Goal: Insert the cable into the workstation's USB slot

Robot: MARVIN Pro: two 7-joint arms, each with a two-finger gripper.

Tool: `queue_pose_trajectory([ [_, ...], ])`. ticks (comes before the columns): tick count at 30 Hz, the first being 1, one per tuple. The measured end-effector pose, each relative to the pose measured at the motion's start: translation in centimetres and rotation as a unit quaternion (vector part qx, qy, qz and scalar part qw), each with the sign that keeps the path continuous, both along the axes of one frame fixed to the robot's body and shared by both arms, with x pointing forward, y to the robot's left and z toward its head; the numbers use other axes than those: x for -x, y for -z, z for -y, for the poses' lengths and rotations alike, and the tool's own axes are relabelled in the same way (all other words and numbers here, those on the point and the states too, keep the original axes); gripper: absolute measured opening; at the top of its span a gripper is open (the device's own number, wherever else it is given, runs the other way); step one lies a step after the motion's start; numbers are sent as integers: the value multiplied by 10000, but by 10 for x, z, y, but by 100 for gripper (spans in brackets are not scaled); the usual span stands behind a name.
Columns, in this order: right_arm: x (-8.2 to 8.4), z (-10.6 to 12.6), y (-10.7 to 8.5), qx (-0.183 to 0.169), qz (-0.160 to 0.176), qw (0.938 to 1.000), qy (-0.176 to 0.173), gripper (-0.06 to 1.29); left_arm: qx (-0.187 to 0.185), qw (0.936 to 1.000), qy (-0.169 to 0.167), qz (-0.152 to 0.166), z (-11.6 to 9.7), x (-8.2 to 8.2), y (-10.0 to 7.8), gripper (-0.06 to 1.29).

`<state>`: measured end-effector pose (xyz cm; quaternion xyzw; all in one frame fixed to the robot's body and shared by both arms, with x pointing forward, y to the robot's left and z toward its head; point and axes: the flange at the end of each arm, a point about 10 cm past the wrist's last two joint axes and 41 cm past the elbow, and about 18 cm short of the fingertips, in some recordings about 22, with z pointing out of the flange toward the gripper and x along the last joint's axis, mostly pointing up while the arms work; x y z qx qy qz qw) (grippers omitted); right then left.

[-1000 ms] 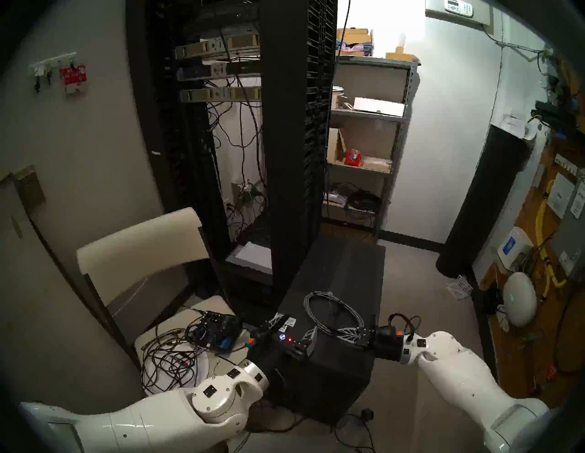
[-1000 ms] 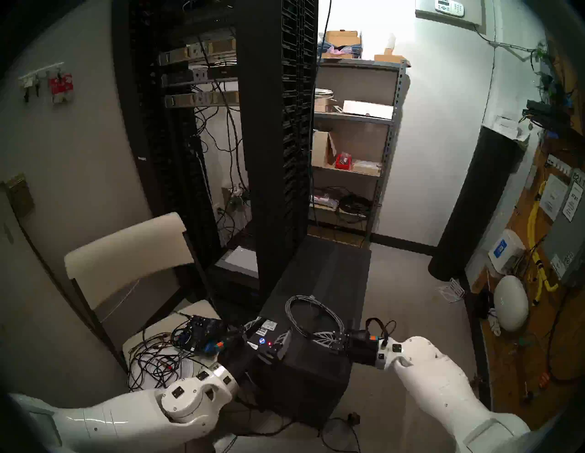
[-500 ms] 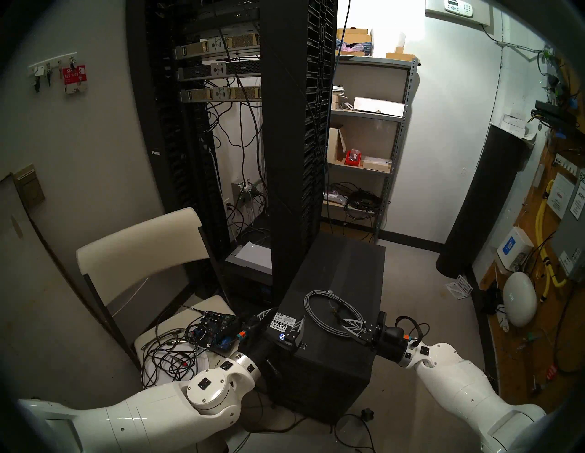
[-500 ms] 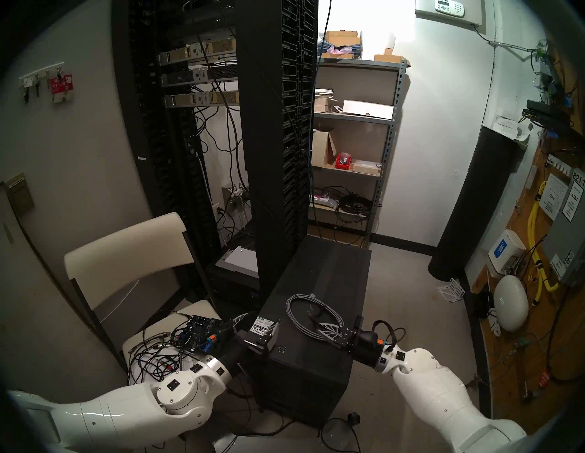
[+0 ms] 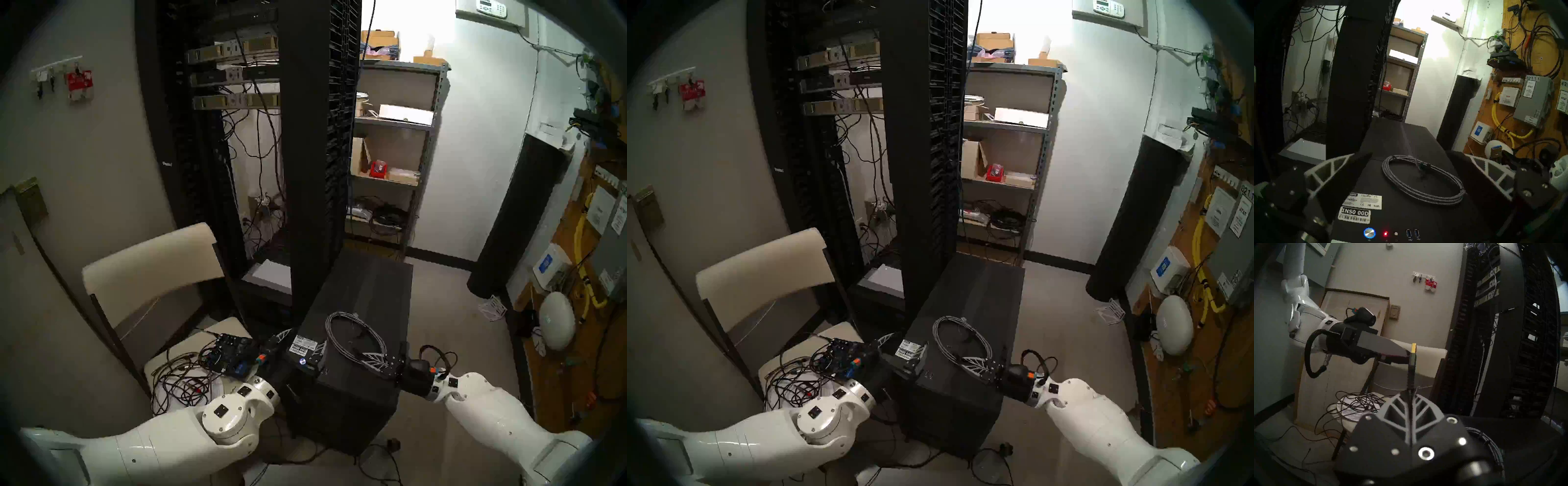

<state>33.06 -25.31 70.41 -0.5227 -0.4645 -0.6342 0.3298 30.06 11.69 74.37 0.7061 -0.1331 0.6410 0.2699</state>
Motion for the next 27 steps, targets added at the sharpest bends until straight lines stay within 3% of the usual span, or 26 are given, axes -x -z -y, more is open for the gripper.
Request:
queue_pose_trajectory([
  [7, -4, 8, -4, 355, -201, 9990, -181, -3, -407, 9971, 251, 584, -7, -3, -6, 125],
  [16, -19, 22, -17, 520, -515, 9972, -130, -3, -949, 9845, 471, 1398, -21, -2, -3, 125],
  [27, -37, 23, -32, 594, -1017, 9927, -255, -3, -1501, 9515, 980, 2501, -17, 12, 9, 125],
])
